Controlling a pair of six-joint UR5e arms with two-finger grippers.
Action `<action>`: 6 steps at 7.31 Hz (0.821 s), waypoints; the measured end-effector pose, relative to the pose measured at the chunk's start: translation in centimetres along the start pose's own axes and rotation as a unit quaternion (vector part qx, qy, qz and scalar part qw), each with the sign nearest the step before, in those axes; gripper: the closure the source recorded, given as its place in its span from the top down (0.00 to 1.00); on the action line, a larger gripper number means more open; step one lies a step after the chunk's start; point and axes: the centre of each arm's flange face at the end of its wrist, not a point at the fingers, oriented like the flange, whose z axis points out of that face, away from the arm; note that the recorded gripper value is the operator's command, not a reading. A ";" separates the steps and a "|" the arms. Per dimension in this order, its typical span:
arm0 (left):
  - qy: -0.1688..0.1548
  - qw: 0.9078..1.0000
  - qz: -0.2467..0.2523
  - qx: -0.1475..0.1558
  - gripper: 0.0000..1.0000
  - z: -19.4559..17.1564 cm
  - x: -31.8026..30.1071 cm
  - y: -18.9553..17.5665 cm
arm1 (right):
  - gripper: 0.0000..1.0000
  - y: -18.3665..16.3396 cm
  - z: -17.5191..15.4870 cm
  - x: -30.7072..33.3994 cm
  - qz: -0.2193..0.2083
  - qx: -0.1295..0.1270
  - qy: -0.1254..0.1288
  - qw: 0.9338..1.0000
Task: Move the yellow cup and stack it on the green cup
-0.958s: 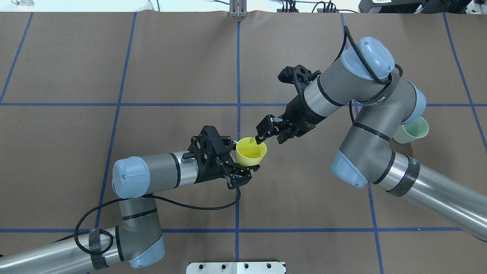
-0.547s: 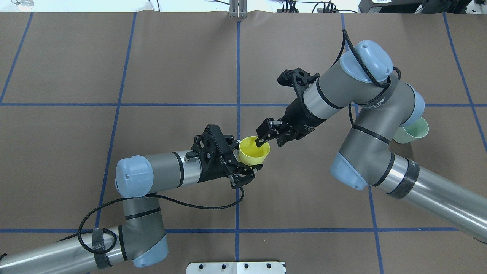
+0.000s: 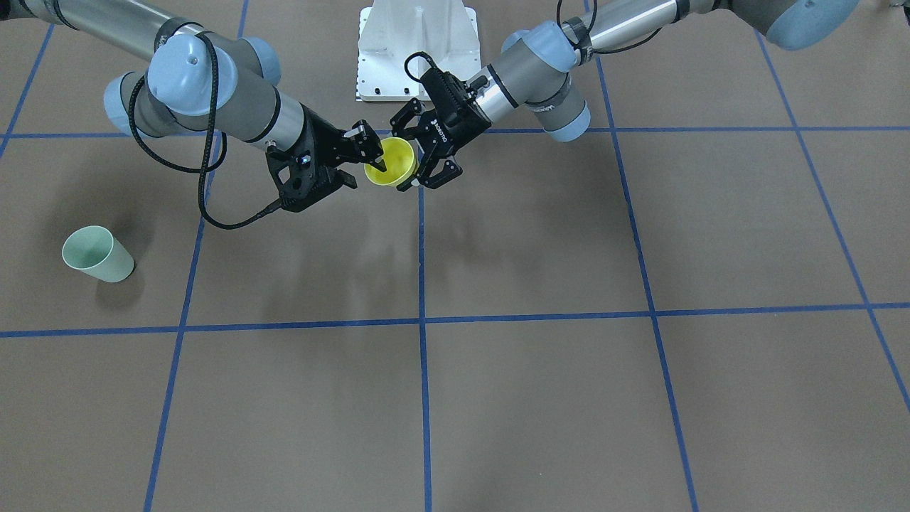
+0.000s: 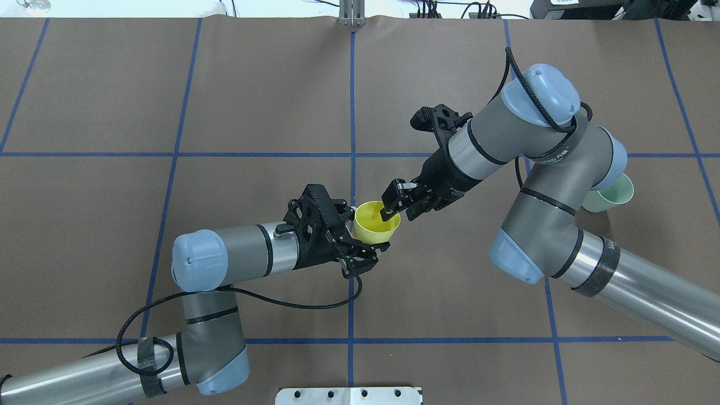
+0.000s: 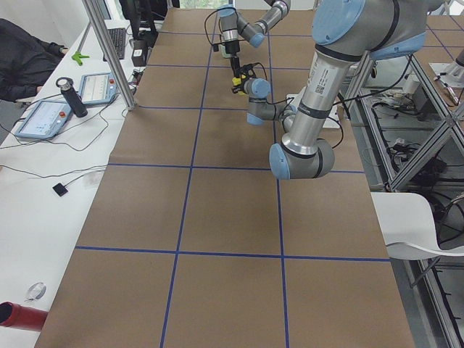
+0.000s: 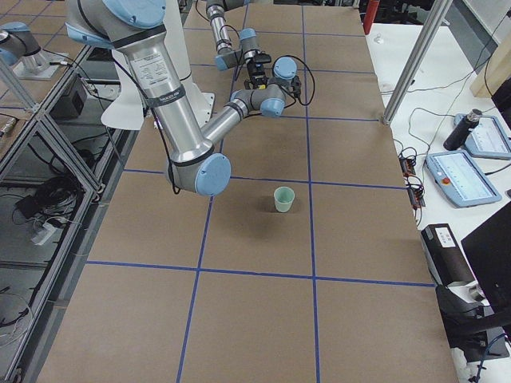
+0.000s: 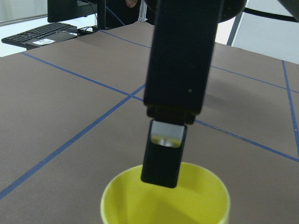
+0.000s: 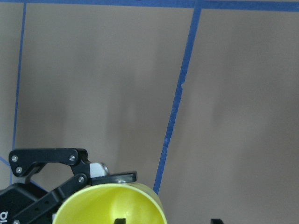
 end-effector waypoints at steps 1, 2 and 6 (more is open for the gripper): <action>0.000 1.000 0.000 0.000 0.00 0.0 0.0 0.0 | 0.46 0.0 0.0 0.0 0.000 0.000 0.000 1.000; 0.000 1.000 0.000 -0.001 0.00 0.1 0.0 0.1 | 0.44 0.1 0.0 0.0 0.000 0.000 0.000 1.000; -0.001 1.000 -0.001 -0.002 0.00 0.2 0.0 0.1 | 0.38 0.4 0.5 -0.2 -0.001 -0.004 -0.001 1.000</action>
